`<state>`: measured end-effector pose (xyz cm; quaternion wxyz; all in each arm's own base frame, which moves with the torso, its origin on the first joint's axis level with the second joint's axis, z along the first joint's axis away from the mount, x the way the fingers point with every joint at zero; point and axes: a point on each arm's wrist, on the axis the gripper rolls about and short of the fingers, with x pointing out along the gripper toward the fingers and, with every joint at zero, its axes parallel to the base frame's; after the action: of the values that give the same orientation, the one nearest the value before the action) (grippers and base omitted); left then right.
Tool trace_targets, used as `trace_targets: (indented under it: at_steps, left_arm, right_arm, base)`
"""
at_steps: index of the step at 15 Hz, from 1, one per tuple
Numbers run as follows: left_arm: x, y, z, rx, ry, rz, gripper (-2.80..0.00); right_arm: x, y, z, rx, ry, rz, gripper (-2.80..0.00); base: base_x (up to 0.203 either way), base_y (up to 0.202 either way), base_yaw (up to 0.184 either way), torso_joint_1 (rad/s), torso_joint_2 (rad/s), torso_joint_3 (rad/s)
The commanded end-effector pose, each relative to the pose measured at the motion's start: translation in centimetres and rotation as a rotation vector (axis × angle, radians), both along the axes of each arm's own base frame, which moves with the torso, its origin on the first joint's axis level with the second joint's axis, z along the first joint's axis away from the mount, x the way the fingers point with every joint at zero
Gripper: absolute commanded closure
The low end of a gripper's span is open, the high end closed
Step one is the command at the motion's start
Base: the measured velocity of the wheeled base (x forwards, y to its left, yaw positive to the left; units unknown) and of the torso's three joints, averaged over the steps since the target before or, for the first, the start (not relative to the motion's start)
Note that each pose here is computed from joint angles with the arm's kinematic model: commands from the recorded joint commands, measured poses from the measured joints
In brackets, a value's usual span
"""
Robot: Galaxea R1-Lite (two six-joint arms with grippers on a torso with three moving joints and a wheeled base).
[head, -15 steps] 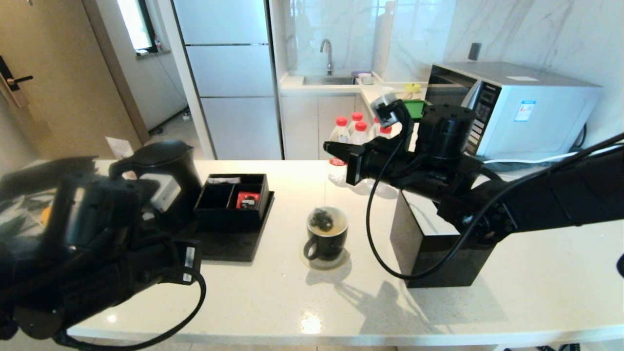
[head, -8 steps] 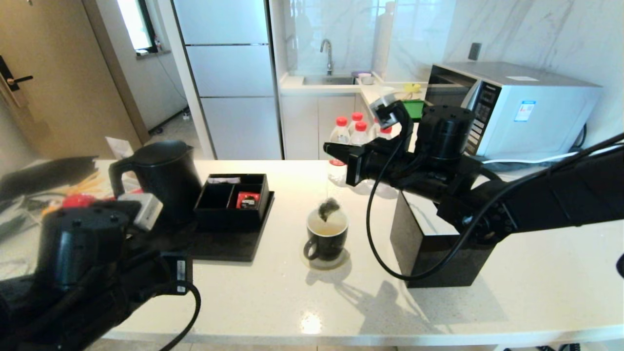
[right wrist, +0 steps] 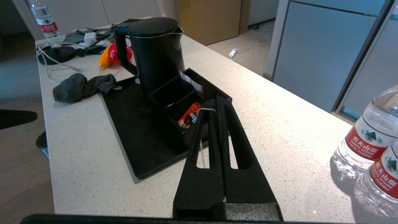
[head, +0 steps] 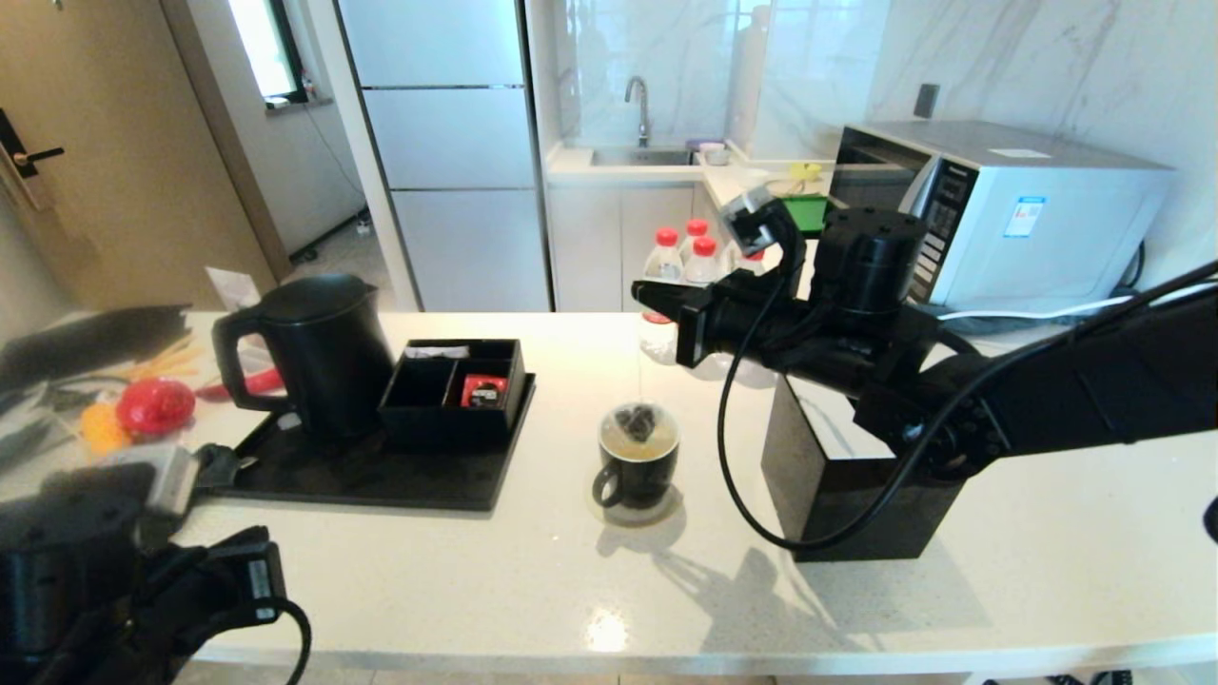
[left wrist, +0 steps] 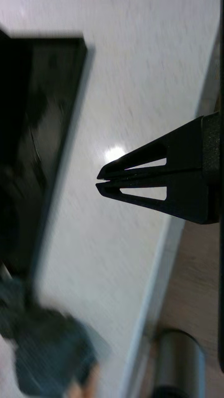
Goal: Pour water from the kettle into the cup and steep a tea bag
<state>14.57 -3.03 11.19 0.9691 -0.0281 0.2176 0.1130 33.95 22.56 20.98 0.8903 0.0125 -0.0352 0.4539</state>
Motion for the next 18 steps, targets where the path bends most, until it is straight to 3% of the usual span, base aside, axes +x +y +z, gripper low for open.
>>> trace_targets:
  at_steps: [1,4,9,15,18]
  left_arm:
    - [-2.3,1.8,-0.6,-0.003,-0.020,0.090,0.00]
    - [-4.9,3.4,-0.7,-0.008,-0.064,0.213,0.00]
    - [-8.2,4.0,-0.3,-0.001,-0.138,0.264,0.00]
    - [-13.3,3.8,-1.2,0.088,-0.243,0.114,0.00]
    - [-14.6,3.6,-1.8,0.089,-0.250,-0.001,0.00]
  right_arm:
    - [-0.1,0.0,0.1,0.004,-0.006,0.003,0.00]
    - [-0.1,0.0,0.2,0.007,-0.010,0.006,0.00]
    - [-0.3,0.2,0.3,0.008,-0.013,0.015,0.00]
    - [-0.4,0.2,0.4,0.011,-0.017,0.015,0.00]
    - [-0.4,0.2,0.4,0.011,-0.017,0.016,0.00]
  base:
    - [0.000,0.000,0.000,0.000,0.00,0.000]
    - [0.000,0.000,0.000,0.000,0.00,0.000]
    - [0.000,0.000,0.000,0.000,0.00,0.000]
    - [0.000,0.000,0.000,0.000,0.00,0.000]
    - [0.000,0.000,0.000,0.000,0.00,0.000]
